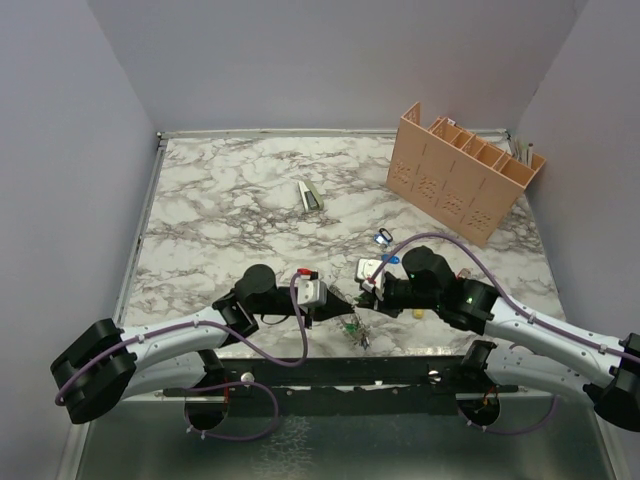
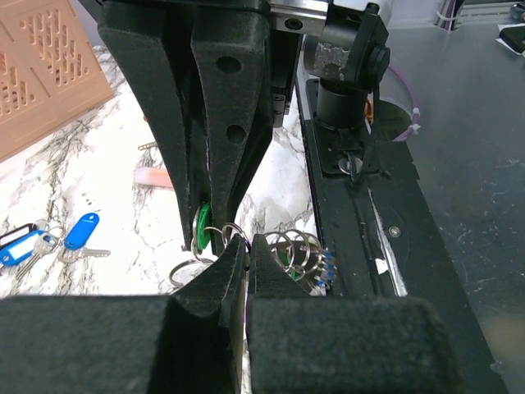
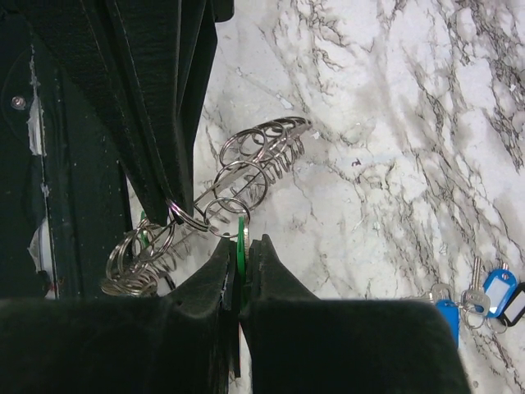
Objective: Remove the keys from the keyring
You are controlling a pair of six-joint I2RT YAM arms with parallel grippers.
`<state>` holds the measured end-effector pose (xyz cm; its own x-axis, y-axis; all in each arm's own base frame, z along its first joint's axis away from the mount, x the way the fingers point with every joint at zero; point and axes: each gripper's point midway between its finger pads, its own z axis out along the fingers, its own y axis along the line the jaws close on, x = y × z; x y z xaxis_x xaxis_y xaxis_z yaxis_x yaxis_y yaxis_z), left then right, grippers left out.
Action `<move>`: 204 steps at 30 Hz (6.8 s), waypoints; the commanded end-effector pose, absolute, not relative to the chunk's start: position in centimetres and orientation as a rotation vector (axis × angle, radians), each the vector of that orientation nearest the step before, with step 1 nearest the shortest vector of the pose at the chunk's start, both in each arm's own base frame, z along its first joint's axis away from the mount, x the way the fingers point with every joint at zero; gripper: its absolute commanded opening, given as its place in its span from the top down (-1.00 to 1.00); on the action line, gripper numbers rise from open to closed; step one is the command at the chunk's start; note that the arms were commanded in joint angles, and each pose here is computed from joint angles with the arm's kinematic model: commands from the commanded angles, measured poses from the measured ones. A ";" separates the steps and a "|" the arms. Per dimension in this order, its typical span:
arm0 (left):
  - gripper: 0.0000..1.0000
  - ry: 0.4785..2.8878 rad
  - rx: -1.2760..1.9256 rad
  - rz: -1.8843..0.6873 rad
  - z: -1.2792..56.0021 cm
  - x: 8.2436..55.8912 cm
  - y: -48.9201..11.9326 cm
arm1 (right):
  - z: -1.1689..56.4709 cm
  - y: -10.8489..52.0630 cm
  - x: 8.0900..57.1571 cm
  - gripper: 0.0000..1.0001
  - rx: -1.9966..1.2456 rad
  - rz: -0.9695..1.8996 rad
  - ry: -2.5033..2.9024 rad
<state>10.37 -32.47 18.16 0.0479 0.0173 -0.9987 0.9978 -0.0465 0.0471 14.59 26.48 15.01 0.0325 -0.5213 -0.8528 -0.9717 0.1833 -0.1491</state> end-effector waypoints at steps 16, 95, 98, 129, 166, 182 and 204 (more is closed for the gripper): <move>1.00 1.059 1.422 -1.404 18.4 6.7 -33.1 | 19.5 27.4 17.0 0.99 -1.382 0.580 1.468; 0.09 1.257 1.147 -1.085 18.8 13.9 -33.7 | 18.7 26.1 14.7 0.99 -1.407 0.667 1.639; 0.13 1.261 1.153 -1.105 18.6 13.8 -34.1 | 18.5 26.2 14.7 0.99 -1.410 0.670 1.643; 0.95 1.259 1.152 -1.107 18.3 14.0 -34.6 | 18.2 26.1 14.8 0.99 -1.379 0.673 1.652; 1.00 1.076 1.278 -1.191 19.1 10.4 -32.5 | 15.4 27.1 14.8 0.99 -1.297 0.744 1.610; 1.00 1.095 1.318 -1.241 18.1 9.7 -32.8 | 16.1 26.7 15.2 0.99 -1.317 0.700 1.631; 1.00 1.135 1.386 -1.312 17.0 8.9 -33.4 | 18.1 26.6 15.0 0.99 -1.327 0.700 1.613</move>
<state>10.49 -32.99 16.19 0.0212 0.0564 -0.9982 0.9961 -0.0868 0.0163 14.10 26.08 15.04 -0.0716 -0.4960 -0.8653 -0.9667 0.2483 -0.0623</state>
